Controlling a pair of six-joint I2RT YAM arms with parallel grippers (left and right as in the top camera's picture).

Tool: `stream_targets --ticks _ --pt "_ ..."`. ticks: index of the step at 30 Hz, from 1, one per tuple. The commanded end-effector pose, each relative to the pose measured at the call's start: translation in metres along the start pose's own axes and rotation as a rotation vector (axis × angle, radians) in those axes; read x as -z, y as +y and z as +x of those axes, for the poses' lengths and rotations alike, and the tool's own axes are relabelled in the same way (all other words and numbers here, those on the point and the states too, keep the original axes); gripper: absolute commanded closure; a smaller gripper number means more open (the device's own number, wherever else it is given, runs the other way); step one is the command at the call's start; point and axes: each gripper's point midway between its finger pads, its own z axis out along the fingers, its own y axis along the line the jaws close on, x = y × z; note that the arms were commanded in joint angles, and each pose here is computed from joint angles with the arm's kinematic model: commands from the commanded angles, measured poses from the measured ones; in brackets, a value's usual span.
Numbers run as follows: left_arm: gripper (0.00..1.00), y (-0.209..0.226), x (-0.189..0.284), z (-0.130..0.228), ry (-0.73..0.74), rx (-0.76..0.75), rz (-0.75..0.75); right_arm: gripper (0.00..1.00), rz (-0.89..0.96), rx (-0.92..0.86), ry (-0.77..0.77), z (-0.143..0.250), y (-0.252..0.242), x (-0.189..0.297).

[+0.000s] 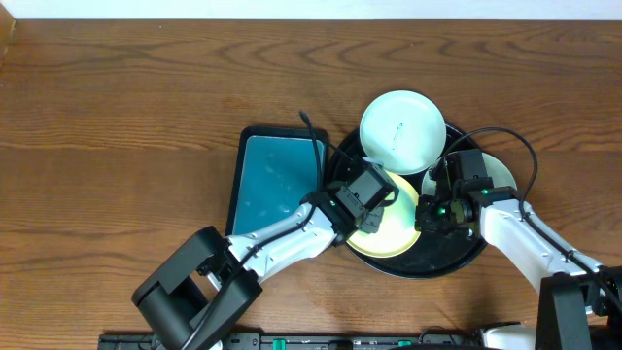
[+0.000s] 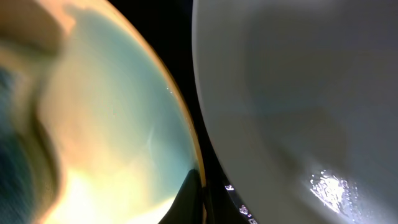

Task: Clean dirty plates on tray and stack at the side
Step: 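Scrub the yellow plate with the sponge held in the left gripper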

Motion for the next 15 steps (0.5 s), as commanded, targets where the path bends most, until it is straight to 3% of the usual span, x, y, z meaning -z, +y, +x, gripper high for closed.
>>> stream_targets --ticks 1,6,15 --pt "0.92 -0.03 -0.003 0.032 0.111 -0.021 0.121 0.99 0.015 0.001 0.001 -0.001 -0.002 0.0" --pt "0.92 -0.037 -0.002 0.037 0.11 -0.071 0.124 0.99 0.015 0.001 0.001 -0.001 -0.002 0.0" --pt "0.92 0.025 0.005 -0.013 -0.071 -0.001 -0.113 0.99 0.016 0.001 0.004 0.0 -0.002 0.0"
